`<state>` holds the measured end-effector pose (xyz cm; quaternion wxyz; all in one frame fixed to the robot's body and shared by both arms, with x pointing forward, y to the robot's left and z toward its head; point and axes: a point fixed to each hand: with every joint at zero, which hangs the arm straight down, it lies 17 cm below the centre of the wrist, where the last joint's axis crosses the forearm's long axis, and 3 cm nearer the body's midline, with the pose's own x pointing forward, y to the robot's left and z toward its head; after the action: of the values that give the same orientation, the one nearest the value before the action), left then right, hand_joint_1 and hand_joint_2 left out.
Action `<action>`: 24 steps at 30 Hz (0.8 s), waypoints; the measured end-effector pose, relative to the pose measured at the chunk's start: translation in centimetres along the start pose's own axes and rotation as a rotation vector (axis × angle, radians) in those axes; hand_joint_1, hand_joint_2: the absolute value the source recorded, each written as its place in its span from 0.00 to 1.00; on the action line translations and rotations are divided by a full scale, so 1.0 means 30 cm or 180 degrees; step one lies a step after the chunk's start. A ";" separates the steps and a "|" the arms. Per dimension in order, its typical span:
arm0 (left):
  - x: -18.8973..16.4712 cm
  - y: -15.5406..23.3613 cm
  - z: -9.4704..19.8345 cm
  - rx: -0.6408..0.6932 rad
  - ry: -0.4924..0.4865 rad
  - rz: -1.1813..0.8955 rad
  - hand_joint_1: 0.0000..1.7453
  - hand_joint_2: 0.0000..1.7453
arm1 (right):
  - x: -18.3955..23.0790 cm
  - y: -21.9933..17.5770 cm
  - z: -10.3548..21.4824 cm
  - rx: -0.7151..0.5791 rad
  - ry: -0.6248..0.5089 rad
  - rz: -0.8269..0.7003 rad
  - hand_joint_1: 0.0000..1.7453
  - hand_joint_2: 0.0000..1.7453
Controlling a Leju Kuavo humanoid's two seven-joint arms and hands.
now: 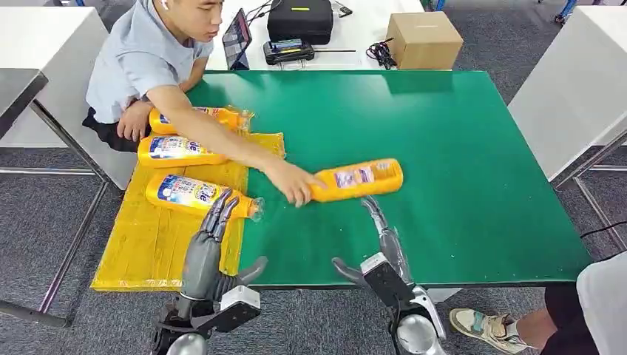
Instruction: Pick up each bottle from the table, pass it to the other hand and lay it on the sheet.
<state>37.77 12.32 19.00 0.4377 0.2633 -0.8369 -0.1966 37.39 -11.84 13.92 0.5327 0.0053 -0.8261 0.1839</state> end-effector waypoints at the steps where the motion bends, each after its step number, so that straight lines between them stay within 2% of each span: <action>1: 0.001 -0.001 0.001 0.0001 0.0004 0.0005 0.00 1.00 | 0.001 -0.002 0.000 -0.0004 -0.0002 0.0000 0.00 1.00; 9: 0.021 0.008 0.016 0.0063 -0.0004 0.0047 0.00 1.00 | 0.018 -0.025 0.007 -0.0117 -0.0043 0.0125 0.00 1.00; 13: 0.036 0.027 0.022 0.0112 -0.0013 0.0064 0.00 1.00 | 0.034 -0.045 0.012 -0.0194 -0.0133 0.0671 0.00 1.00; 18: 0.056 0.039 0.020 0.0144 -0.0015 0.0116 0.00 1.00 | 0.047 -0.092 0.013 -0.0364 -0.0216 0.1666 0.00 1.00; 24: 0.075 0.051 0.019 0.0163 -0.0078 0.0055 0.00 1.00 | 0.049 -0.121 0.027 -0.0423 -0.0282 0.2108 0.00 1.00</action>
<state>35.82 12.21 20.96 0.4221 0.2648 -0.8493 -0.1745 36.80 -15.21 16.00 0.4069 -0.2900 -0.8154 0.2923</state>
